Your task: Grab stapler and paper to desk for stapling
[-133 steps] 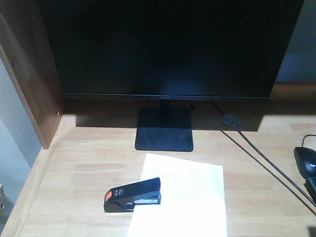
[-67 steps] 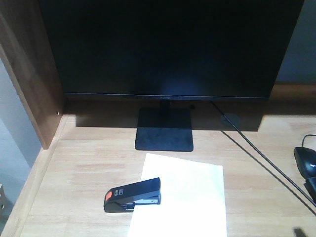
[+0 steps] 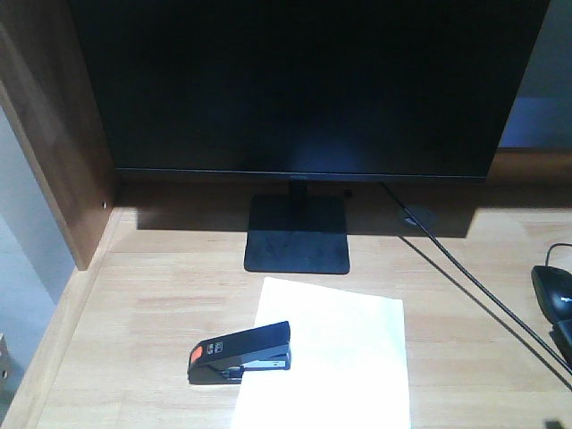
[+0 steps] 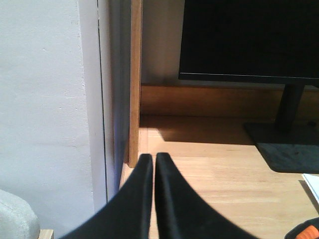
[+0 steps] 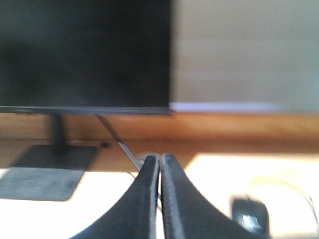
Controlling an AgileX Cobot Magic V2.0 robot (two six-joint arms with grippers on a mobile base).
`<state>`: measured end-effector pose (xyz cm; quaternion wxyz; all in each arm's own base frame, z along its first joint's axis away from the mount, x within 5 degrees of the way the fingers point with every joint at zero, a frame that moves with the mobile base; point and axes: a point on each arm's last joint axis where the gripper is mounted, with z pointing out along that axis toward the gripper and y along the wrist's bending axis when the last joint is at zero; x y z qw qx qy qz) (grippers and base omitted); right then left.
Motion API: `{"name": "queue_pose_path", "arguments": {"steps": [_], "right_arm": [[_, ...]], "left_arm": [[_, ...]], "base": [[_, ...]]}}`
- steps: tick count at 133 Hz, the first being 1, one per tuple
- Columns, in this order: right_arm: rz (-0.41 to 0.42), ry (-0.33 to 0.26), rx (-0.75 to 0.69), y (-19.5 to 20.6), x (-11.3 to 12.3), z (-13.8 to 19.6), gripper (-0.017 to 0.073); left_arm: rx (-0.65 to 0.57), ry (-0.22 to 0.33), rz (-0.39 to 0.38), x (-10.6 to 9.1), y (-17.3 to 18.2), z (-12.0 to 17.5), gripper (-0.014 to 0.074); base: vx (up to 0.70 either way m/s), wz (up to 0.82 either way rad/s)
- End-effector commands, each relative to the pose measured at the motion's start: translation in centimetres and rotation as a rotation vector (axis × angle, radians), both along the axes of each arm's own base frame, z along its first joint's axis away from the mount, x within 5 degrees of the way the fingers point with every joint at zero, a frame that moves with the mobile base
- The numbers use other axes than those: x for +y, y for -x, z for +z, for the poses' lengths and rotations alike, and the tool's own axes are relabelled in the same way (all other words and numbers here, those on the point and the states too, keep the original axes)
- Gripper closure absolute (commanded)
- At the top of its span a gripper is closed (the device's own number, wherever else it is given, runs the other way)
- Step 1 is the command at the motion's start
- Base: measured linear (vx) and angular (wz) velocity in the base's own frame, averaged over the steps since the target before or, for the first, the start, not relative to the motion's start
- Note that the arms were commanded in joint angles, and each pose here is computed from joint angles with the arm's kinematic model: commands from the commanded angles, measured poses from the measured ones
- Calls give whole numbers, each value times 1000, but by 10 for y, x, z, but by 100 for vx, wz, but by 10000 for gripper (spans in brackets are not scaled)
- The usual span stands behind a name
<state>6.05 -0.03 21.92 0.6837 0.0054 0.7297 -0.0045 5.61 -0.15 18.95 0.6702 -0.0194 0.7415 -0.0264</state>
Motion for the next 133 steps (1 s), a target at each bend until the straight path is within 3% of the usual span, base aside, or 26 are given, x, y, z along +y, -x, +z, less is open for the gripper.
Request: {"name": "queue_pose_path", "arguments": {"steps": [1, 26, 133], "right_arm": [[-19, 4, -114, 3, -1, 1, 569], [-14, 13, -68, 4, -1, -22, 569], [-17, 17, -83, 4, -1, -21, 569]], "left_arm": [[-83, 4, 10, 1, 0, 5, 600], [-83, 4, 10, 1, 0, 5, 600], [-83, 4, 10, 1, 0, 5, 600]], "base": [[0, 0], [0, 0], [0, 0]]}}
